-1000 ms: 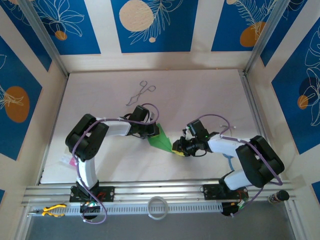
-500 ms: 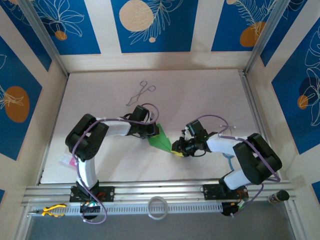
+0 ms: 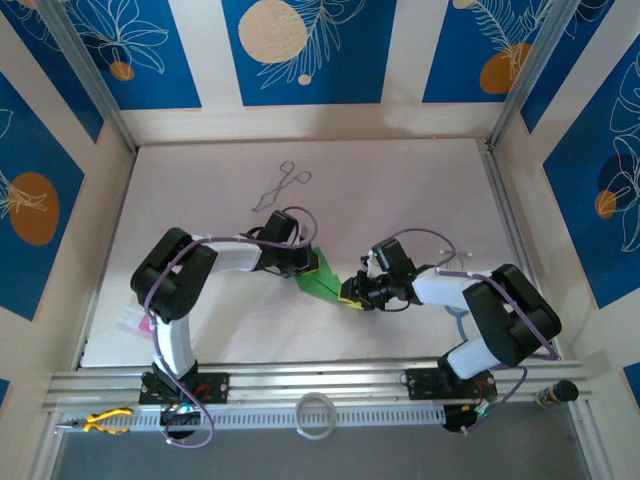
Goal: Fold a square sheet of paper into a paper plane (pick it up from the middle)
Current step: Fourth fold the wing at the center of the table, then turn over the paper at the center of the table.
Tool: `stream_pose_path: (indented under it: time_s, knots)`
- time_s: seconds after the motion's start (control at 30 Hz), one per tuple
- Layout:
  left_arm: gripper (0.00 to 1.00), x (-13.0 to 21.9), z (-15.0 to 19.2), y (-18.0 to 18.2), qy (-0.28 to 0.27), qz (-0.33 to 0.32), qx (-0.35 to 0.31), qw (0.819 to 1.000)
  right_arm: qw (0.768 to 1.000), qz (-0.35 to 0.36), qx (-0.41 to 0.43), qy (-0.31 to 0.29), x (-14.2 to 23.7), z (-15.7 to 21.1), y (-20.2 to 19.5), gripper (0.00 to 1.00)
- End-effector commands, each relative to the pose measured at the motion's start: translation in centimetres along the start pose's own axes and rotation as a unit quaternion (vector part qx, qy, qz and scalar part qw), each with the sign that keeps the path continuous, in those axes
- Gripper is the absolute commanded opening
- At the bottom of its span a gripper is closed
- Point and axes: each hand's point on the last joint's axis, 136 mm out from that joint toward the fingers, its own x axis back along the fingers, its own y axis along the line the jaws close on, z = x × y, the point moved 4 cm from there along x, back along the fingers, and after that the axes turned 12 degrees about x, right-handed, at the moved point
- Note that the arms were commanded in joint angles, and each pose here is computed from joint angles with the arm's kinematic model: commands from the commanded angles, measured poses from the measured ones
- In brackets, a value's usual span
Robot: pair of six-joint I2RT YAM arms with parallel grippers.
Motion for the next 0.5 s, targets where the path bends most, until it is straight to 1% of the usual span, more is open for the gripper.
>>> stream_pose_path:
  time_s: [0.0,0.33,0.47]
  knots:
    - [0.11,0.28,-0.03,0.78,0.001,-0.011,0.010,1.000,1.000,-0.013,-0.008,0.005,-0.26,0.11,-0.13,0.28]
    - [0.11,0.35,-0.06,0.64,0.002,-0.009,0.011,1.000,1.000,-0.013,-0.009,0.002,-0.37,-0.04,-0.39,0.26]
    - [0.11,0.37,0.00,0.75,0.003,-0.011,0.010,1.000,1.000,-0.022,-0.008,-0.002,-0.09,-0.09,-0.25,0.30]
